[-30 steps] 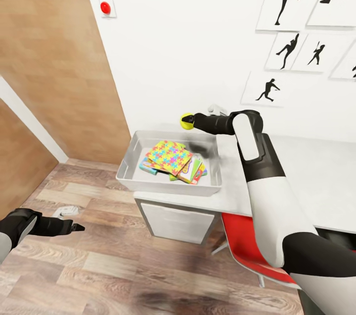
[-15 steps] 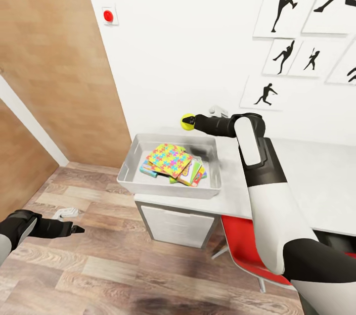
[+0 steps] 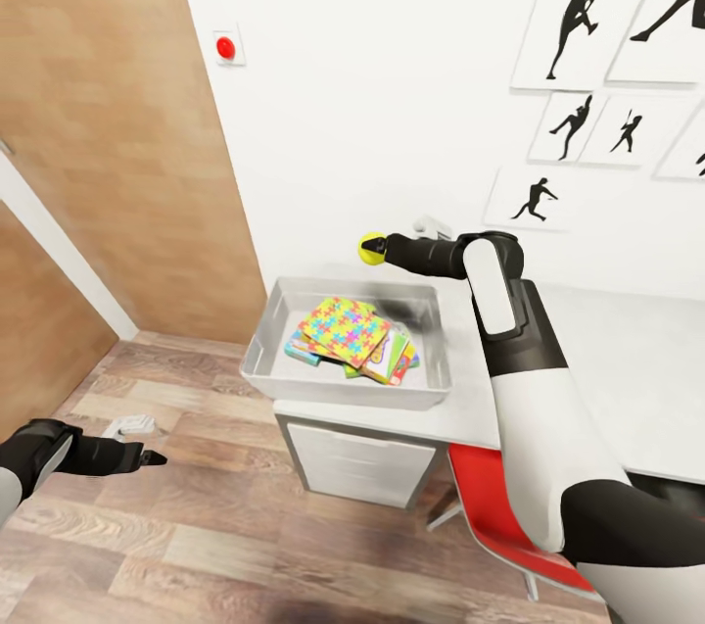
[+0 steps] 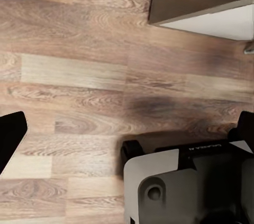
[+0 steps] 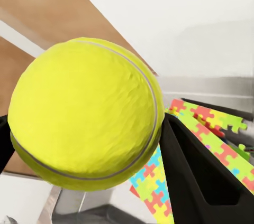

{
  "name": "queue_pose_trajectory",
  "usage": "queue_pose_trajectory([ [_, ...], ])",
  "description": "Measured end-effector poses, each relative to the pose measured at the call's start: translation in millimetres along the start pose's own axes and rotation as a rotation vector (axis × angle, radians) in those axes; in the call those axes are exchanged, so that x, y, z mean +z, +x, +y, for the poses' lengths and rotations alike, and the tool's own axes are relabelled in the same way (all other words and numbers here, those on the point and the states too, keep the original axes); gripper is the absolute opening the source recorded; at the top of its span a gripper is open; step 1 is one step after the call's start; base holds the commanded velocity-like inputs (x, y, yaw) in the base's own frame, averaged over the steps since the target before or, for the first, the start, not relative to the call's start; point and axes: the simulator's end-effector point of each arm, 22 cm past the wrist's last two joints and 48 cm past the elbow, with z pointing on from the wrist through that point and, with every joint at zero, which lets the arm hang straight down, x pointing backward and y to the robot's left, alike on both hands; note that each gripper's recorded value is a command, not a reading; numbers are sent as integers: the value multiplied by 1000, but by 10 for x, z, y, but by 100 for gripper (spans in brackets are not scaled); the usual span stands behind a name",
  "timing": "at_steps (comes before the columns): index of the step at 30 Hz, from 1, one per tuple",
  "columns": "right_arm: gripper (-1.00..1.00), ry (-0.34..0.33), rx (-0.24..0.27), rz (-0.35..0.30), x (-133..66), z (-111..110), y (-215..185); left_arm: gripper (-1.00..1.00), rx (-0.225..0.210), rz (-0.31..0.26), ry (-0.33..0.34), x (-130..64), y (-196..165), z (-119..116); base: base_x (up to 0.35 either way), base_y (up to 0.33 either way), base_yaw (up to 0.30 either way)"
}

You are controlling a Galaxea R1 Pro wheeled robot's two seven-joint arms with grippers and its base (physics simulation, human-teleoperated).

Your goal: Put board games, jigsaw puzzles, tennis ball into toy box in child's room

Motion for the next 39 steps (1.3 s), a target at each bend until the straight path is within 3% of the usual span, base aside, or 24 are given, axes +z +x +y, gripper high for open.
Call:
queue_pose_trajectory([
  [17,-100,-8,-14,-24,-132,121,-112,100,6,-29,1,-121,-92,-29,119,34,0],
  [21,-100,-24,-37,-71,-271,240,-253,100,8,-36,1,-151,-114,-37,3,1,0],
  [29,-100,-22,-58,-104,-430,248,-312,100,11,-48,1,-209,-154,-51,0,0,0],
  [33,-100,-10,-41,-83,-422,141,-142,100,13,-55,3,-235,-175,-65,0,0,0],
  [39,-100,-52,-10,-71,-448,213,-57,100,15,-64,3,-278,-203,-79,0,0,0],
])
